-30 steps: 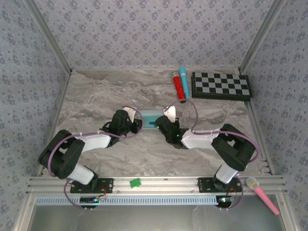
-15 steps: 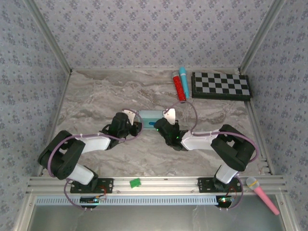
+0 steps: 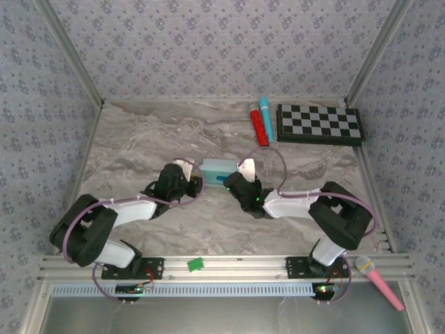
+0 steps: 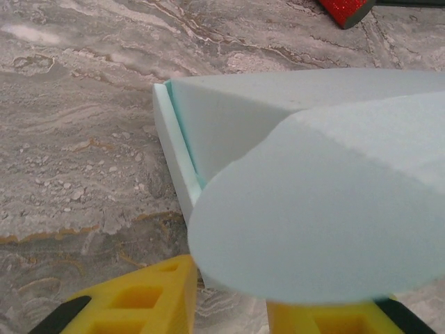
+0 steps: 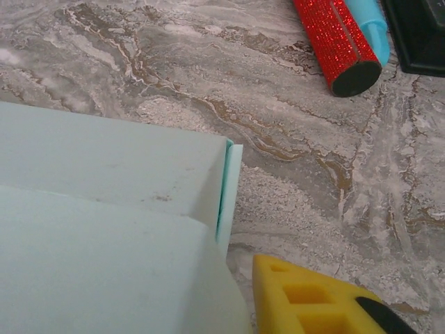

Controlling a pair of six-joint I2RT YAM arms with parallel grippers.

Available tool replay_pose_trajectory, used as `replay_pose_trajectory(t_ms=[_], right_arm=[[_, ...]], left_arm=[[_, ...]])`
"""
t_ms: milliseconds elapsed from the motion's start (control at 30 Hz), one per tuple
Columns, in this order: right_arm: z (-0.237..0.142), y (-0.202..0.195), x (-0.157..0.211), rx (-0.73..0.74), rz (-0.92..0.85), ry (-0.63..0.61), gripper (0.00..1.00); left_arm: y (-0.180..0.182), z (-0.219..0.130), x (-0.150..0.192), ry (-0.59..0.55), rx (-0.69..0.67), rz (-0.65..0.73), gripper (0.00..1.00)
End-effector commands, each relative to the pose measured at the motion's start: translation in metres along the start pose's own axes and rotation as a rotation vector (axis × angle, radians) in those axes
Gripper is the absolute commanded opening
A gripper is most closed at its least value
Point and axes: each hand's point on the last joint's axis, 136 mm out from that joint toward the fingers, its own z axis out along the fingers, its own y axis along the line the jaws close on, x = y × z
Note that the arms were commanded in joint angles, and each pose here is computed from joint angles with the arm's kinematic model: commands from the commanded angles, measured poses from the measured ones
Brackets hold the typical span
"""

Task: Fold the paper box

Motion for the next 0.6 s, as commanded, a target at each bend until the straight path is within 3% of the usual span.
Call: replay_pose_trajectory(t_ms=[0,233,567], right_arm=[[-0.008,-0.012,0.003,0.035,-0.011,0.003,0.32],[-0.016,-0.026,0.009,0.061,-0.017,0.017,0.44],[-0.031,-0.052,0.019,0.09,-0.017,0.028,0.54]], left_arm=[[-0.001,-0.008,0.0,-0.007,-0.002,0.02,0.34],[0.011,-0.025,0.01,-0.011,-0.06,0.02,0.48],[0.042,-0.058,0.009,-0.052,-0.239,0.025,0.66]])
